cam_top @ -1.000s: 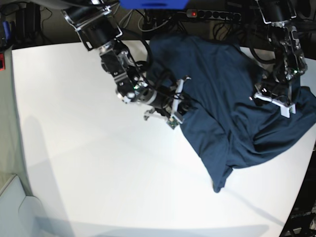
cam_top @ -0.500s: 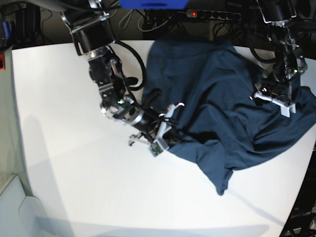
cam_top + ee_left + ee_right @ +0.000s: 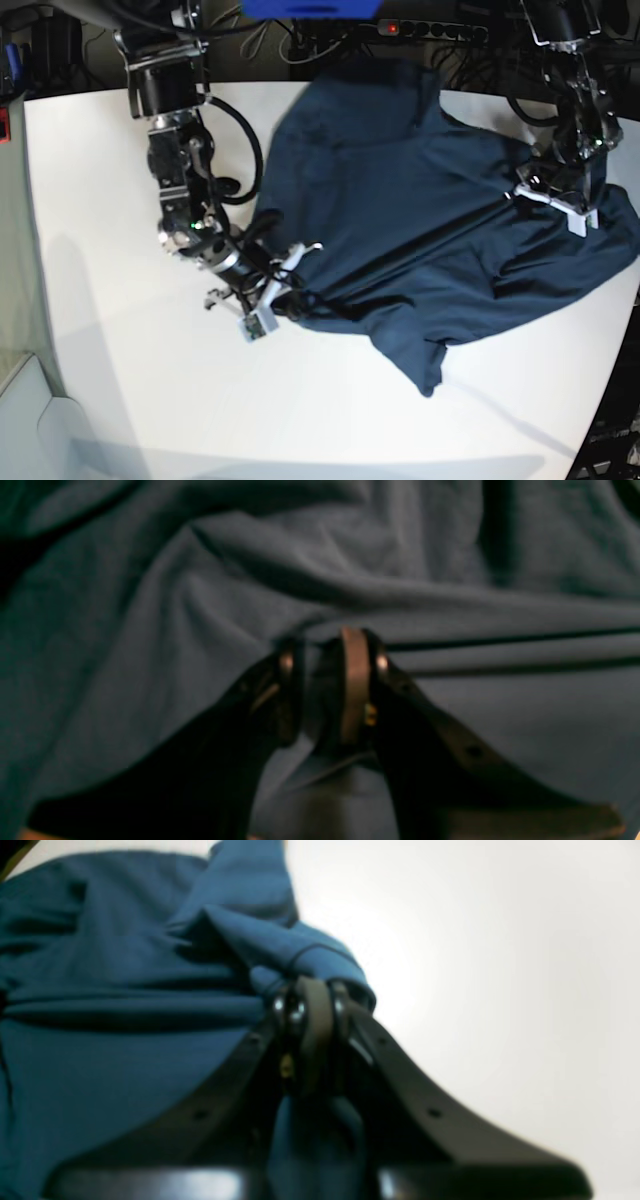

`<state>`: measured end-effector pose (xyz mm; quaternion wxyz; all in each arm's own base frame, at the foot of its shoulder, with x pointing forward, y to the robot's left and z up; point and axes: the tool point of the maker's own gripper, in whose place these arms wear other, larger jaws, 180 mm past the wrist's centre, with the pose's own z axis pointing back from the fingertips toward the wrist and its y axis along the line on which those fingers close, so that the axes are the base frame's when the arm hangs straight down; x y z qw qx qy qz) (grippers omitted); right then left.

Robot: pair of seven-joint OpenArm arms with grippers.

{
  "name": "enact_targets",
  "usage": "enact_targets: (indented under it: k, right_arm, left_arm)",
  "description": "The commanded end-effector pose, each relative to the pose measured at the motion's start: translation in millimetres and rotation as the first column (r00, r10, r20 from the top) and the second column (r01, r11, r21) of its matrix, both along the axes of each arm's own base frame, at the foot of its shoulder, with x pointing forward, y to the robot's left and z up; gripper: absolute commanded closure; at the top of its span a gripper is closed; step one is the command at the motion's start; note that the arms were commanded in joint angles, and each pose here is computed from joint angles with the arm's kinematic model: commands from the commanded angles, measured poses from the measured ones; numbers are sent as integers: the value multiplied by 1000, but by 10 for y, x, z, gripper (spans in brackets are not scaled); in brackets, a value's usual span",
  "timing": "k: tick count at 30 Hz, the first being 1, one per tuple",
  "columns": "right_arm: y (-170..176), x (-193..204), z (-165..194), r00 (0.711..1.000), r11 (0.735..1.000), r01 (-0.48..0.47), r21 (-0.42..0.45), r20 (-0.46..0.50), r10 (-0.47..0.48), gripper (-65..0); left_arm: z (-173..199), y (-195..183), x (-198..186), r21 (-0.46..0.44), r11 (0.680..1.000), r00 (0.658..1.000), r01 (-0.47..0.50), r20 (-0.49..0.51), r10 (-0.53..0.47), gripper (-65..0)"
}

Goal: Layout the t-shirt on the table in an organized manner, then fold the t-shirt properly
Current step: 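Hold the shirt with both grippers and drag it to straighten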

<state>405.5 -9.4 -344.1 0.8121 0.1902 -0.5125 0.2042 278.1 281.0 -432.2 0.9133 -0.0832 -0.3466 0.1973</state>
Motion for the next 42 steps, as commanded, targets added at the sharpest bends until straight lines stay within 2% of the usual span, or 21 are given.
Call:
enact_targets:
  k: [1, 6, 10, 14, 20, 26, 31, 34, 37, 42]
  right_arm:
    - [-60, 85, 76, 999, 1000, 7, 4, 31, -7, 0]
    - [-294, 41, -375, 996, 999, 29, -46, -84, -33, 0]
    - [-485, -98, -550, 992, 996, 37, -85, -118, -47, 0]
    - [-578, -322, -504, 995, 993, 24, -114, -92, -35, 0]
    - [-439, -738, -460, 996, 993, -22, -118, -93, 11, 0]
    - [-39, -1197, -592, 971, 971, -180, -158, -188, 150, 0]
    - [-19, -1359, -551, 954, 938, -259, -232, -216, 210, -6]
    - [-139, -1396, -447, 954, 919, -270, -286, -209, 215, -69]
    - [-219, -1379, -290, 958, 904, -273, -328, -175, 226, -142]
    - [-359, -1305, -173, 962, 883, -270, -383, -145, 231, -234]
  left_arm:
    - [-32, 77, -75, 42, 999, 999, 4, -45, -2, -120]
    - [29, 123, -28, 57, 998, 1000, 5, -31, -3, -120]
    - [136, 318, 5, 103, 995, 1000, 8, -24, -6, -120]
    - [282, 505, 108, 147, 989, 1000, 5, -4, -5, -120]
    - [520, 581, 327, 171, 985, 998, 3, 54, -13, -120]
    - [1019, 379, 600, 205, 978, 978, 34, 192, -75, -119]
    - [1281, -117, 710, 97, 993, 942, 64, 323, -93, -119]
    - [1126, -517, 738, 30, 993, 942, 116, 313, -119, -119]
    - [764, -790, 694, 21, 986, 960, 167, 227, -167, -119]
    - [324, -840, 556, 43, 982, 977, 185, 96, -188, -119]
